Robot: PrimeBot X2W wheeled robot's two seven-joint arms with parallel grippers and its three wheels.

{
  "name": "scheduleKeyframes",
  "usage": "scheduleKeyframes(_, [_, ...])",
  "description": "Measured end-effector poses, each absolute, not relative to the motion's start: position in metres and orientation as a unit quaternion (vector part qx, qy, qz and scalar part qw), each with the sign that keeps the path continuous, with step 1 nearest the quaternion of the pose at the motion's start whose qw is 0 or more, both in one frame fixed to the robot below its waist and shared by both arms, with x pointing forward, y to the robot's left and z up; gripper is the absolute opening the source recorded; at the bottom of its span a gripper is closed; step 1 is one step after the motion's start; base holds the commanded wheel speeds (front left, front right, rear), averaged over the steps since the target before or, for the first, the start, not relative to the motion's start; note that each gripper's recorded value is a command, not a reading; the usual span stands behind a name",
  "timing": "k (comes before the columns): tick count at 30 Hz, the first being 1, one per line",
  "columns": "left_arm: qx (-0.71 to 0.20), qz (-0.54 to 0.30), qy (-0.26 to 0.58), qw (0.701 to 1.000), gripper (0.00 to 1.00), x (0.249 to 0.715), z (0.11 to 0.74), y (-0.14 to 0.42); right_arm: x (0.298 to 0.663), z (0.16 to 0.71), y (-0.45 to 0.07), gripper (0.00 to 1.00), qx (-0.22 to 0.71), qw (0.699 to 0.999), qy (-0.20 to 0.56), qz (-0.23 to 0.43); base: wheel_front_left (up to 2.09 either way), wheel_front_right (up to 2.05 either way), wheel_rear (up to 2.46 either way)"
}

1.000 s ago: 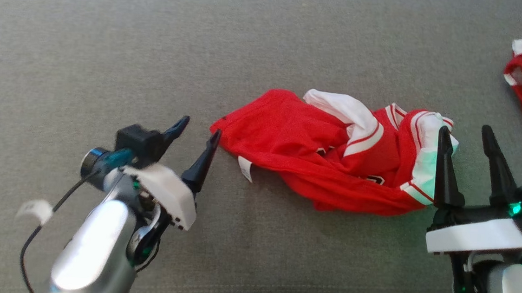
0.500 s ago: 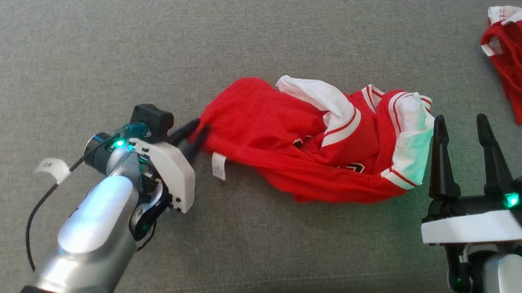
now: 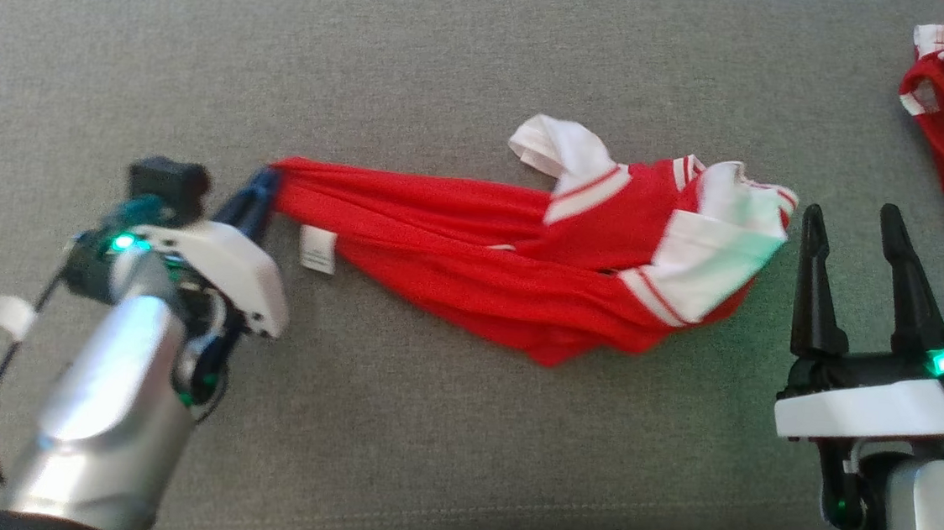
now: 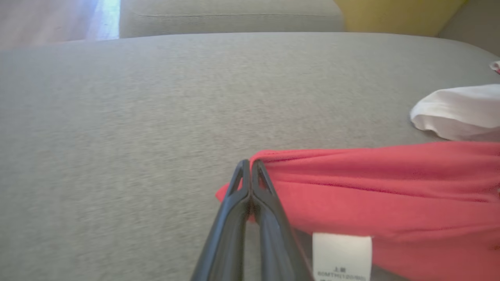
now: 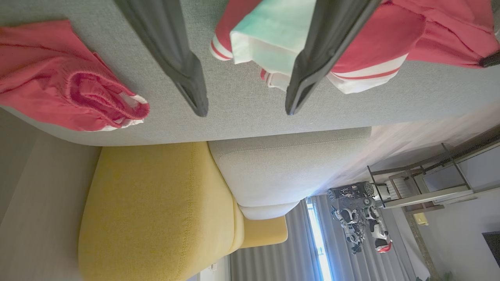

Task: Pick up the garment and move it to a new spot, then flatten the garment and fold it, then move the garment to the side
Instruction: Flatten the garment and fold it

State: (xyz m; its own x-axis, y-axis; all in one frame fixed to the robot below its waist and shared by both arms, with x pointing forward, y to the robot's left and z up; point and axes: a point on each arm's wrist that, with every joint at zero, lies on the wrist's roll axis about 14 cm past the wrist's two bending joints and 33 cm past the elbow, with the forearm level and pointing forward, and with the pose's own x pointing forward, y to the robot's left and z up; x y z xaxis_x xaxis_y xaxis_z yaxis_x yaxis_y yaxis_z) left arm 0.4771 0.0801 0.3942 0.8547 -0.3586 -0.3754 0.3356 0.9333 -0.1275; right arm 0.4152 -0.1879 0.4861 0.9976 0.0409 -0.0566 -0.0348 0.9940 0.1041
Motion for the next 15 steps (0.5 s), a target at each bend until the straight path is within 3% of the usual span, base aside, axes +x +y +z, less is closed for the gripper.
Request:
scheduleKeyframes(9, [-0.057,-0.044,0.183,0.980,0.00,0.484,0.398,0.163,0.419,0.485,-0.186,1.00,0.057,0.998,0.031,0.021,0.00,0.00,0.00])
scheduleKeyframes(15, [-0.070,-0.028,0.211,0.975,0.00,0.454,0.379,0.172,0.421,0.485,-0.186,1.00,0.058,0.998,0.031,0.022,0.00,0.00,0.00])
